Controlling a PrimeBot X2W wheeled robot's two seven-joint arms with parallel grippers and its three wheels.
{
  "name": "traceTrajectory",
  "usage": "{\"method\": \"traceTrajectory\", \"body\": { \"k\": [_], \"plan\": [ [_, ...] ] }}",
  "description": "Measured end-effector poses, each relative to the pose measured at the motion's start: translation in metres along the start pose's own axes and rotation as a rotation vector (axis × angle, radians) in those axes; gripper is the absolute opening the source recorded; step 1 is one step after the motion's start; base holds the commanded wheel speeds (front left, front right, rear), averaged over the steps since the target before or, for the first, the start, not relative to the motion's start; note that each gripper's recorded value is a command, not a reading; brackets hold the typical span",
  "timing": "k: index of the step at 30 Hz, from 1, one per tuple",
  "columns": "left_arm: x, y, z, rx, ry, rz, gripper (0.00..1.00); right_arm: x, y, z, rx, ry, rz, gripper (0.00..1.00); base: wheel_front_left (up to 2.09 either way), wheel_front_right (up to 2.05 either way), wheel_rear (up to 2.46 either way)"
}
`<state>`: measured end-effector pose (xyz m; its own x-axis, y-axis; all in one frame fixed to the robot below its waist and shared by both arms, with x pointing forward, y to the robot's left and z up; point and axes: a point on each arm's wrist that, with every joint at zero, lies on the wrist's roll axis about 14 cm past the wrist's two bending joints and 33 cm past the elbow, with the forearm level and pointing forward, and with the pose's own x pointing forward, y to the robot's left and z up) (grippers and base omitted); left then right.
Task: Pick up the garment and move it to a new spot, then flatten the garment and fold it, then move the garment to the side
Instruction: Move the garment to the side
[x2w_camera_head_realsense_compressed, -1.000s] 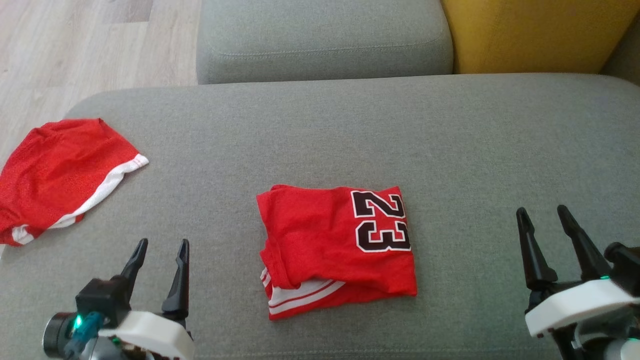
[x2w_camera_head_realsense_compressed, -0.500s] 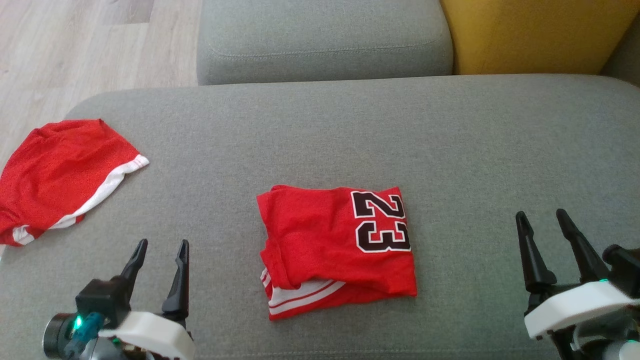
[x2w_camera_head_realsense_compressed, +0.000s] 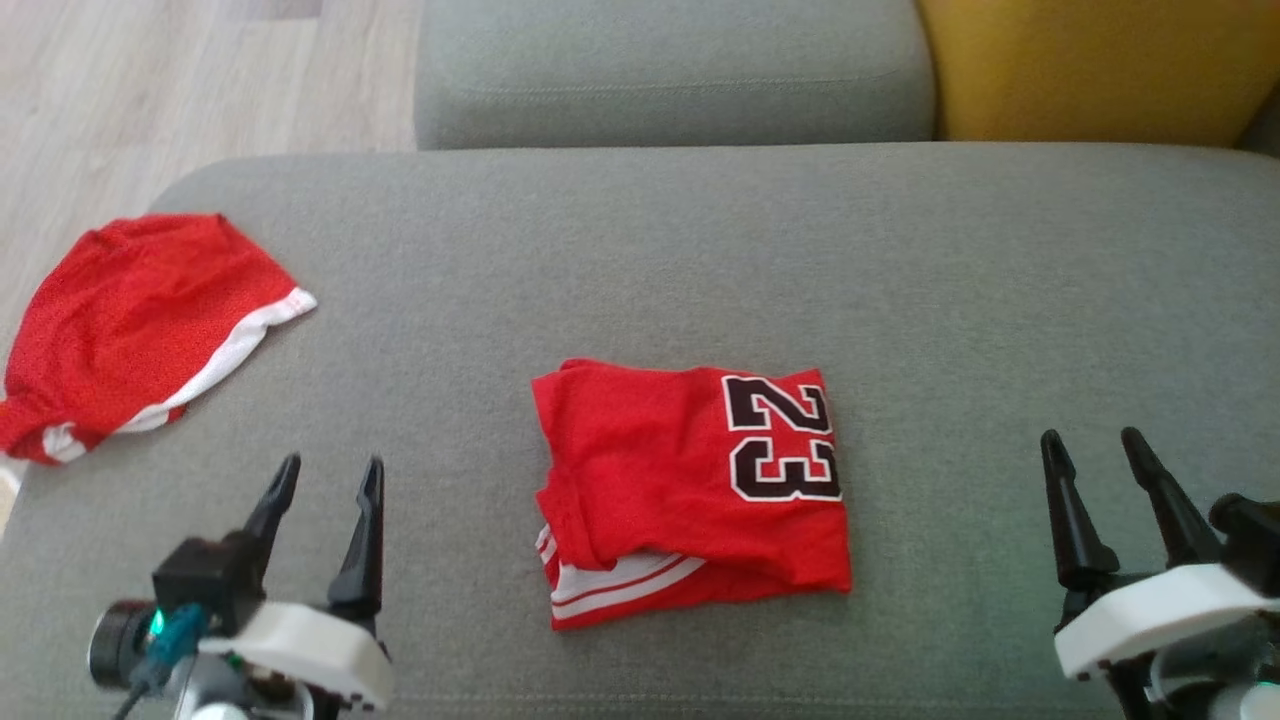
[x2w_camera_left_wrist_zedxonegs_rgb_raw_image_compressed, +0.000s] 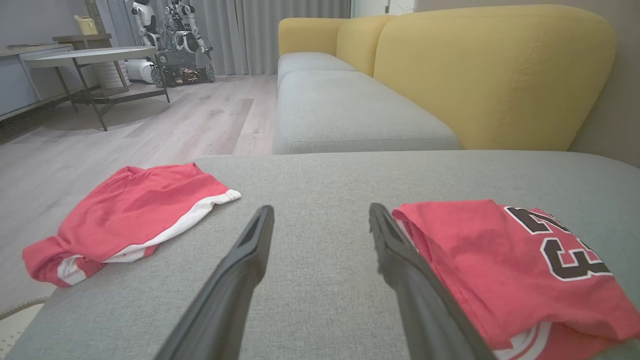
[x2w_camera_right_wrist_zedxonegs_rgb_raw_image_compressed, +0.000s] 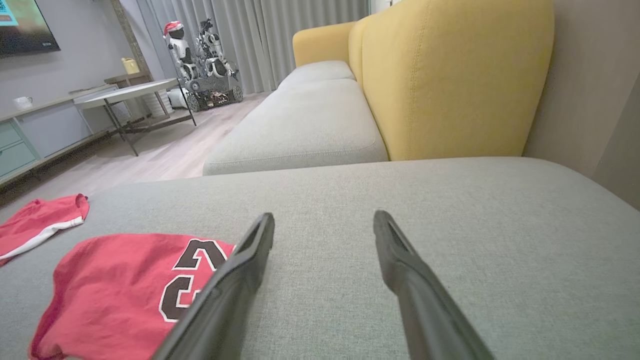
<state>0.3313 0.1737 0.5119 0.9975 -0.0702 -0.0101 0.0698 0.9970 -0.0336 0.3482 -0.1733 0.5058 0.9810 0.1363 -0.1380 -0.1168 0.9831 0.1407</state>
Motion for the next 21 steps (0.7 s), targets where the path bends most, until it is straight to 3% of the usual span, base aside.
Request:
{"method": "traceTrajectory", "body": {
  "k": [11,17,21],
  "plan": [
    [0.025,0.008,0.012,0.002,-0.045,0.008,1.0,0.06,0.046,-0.039,0.004,0.151,0.155,1.0,0.0,0.0,0.0],
    [0.037,0.016,0.009,-0.001,-0.053,0.034,1.0,0.077,0.077,-0.092,0.022,0.337,0.249,1.0,0.0,0.0,0.0],
    [0.04,0.022,0.001,0.003,-0.038,0.053,1.0,0.072,0.079,-0.134,0.015,0.515,0.261,1.0,0.0,0.0,0.0]
  ]
}}
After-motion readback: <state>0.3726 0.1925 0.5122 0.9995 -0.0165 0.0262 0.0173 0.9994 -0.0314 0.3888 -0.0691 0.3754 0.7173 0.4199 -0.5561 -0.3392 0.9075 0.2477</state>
